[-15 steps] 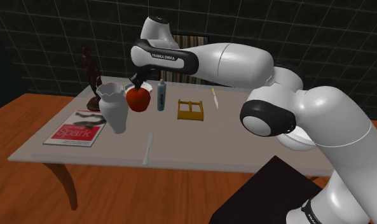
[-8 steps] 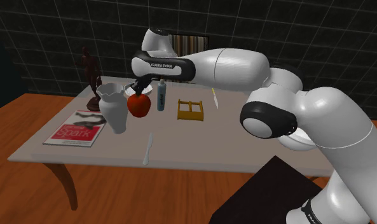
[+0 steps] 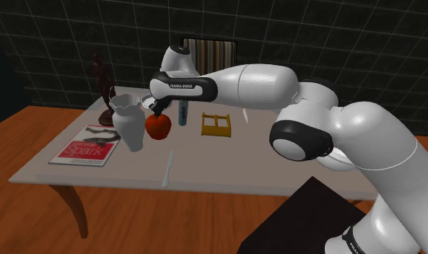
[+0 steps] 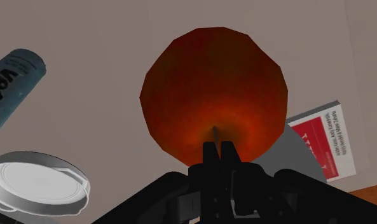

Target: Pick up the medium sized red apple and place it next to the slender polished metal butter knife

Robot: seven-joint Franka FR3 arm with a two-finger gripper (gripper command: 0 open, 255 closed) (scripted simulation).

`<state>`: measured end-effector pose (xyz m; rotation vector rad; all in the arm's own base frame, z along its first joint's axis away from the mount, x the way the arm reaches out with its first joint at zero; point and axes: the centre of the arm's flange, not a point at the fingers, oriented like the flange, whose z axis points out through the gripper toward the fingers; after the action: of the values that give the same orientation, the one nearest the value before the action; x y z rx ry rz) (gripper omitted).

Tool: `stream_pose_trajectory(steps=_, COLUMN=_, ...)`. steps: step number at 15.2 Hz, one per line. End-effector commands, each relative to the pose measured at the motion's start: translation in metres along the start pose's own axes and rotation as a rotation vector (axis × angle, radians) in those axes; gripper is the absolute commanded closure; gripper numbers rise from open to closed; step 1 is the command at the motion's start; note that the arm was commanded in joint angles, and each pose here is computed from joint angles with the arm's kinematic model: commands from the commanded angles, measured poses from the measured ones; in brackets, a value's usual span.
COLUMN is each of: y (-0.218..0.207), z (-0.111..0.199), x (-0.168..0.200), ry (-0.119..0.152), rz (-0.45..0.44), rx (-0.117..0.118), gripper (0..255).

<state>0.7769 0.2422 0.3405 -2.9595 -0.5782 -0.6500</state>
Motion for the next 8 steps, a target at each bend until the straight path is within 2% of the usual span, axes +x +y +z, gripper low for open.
stream_pose_trajectory(steps=1, y=-0.001, z=0.009, x=-0.005, ry=0.001, rz=0.0, rx=0.0, gripper=255)
stream_pose_trajectory(steps=8, y=-0.002, z=0.043, x=-0.02, ry=0.001, rz=0.0, rx=0.0, gripper=255)
